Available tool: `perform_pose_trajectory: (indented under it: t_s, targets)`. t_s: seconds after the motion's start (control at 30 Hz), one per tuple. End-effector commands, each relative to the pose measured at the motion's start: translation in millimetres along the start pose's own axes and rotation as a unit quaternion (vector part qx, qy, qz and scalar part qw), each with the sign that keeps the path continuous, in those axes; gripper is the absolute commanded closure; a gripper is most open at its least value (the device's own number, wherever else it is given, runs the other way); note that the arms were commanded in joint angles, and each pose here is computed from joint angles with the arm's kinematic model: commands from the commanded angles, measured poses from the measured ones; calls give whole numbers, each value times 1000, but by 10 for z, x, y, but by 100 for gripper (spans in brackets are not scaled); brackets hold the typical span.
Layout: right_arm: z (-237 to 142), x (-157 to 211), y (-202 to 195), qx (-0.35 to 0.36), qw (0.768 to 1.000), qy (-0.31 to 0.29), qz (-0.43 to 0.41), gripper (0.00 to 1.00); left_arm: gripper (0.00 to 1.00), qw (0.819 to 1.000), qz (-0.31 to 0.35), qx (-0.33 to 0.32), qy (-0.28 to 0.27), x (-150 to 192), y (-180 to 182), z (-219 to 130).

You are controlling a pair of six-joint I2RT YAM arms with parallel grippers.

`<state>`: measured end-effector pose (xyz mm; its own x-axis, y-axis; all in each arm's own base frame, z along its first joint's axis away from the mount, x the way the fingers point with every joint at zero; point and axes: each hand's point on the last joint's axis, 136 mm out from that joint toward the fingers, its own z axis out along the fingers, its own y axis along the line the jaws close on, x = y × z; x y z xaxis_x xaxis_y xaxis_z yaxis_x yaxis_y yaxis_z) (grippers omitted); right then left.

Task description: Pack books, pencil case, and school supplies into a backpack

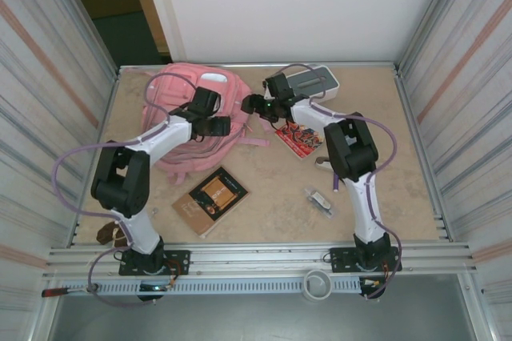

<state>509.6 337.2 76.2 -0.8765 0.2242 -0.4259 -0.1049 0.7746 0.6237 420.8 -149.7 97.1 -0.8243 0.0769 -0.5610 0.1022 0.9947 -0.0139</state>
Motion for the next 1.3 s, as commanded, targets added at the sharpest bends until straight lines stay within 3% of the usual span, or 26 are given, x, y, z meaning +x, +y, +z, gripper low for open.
perform_pose_trajectory:
  t_s: [0.0, 0.07, 0.13, 0.27, 0.4, 0.5, 0.67, 0.87, 1.03, 1.27]
  targets:
    - [187, -123, 64, -18, 1000, 7, 11, 26, 20, 999, 25, -45, 12, 49, 198, -98]
    - [343, -139, 81, -25, 999, 15, 16, 29, 20, 998, 27, -50, 14, 122, 231, -146]
    - [442, -142, 117, -38, 999, 26, 24, 39, 20, 998, 23, -57, 17, 223, 288, -198]
    - [357, -237, 238, -56, 998, 20, 28, 83, 20, 997, 4, -78, 25, 503, 415, -395]
    - [-25, -428, 479, -89, 995, -16, 31, 100, 19, 996, -34, -84, 9, 792, 509, -687]
    - [-348, -520, 627, -121, 990, -52, 50, 100, 18, 994, -82, -78, 1, 1049, 596, -855]
    - [-778, -690, 842, -162, 979, -103, 72, 100, 19, 990, -138, -8, 8, 1378, 478, -1006]
    - [-1066, -708, 966, -188, 970, -129, 89, 100, 18, 986, -166, -16, -2, 1580, 618, -1044]
    - [-1328, -632, 1006, -195, 966, -145, 92, 100, 22, 976, -211, 49, 2, 1354, 580, -797]
    - [-1515, -300, 1013, -185, 968, -142, 93, 100, 24, 974, -223, 20, -35, 720, 883, -533]
